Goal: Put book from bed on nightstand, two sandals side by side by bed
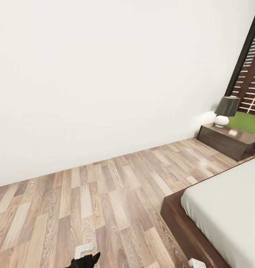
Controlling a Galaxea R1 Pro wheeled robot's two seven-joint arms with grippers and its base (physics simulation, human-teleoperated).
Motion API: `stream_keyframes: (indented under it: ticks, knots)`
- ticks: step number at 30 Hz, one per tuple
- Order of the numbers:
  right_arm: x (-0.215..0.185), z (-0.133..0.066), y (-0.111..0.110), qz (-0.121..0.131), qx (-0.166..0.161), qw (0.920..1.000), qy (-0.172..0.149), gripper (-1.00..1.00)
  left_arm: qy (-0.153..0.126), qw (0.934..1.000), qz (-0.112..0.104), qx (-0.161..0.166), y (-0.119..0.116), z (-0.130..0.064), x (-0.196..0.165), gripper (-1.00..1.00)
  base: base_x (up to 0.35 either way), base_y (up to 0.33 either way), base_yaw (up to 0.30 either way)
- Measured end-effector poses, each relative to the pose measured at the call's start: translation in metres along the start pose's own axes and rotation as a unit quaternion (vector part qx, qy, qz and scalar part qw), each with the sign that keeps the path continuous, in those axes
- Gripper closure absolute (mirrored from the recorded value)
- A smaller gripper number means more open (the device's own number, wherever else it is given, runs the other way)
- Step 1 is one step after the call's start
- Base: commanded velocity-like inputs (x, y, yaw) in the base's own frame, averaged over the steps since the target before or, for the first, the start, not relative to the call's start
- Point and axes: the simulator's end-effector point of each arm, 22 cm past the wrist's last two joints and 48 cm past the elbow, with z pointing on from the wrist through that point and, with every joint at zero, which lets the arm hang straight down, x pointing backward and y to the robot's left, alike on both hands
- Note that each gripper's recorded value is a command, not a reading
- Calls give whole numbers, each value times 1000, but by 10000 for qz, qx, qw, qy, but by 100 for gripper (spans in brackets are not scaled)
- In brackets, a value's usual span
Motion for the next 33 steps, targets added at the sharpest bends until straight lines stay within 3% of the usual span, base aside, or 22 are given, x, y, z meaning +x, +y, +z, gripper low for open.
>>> stream_keyframes:
  ticks: [16, 22, 26, 33]
  knots:
    - [0, 0, 0, 1, -1, 10000, -2, -100, 9, 10000, 1, 2, 0, 0, 1, -100, 0, 0, -300]
    - [10, 0, 0, 63, 0, 9999, 96, -100, 195, 9998, -42, -19, 1, -2, 19, -100, 0, 0, -300]
    - [47, -2, 0, 242, 10, 9987, 456, -100, 413, 9991, -92, -92, 10, -11, 51, -100, 0, 0, -300]
    - [73, -5, 0, 378, 22, 9969, 694, -100, 886, 9956, -209, -235, 25, -37, 124, -100, 0, 0, -300]
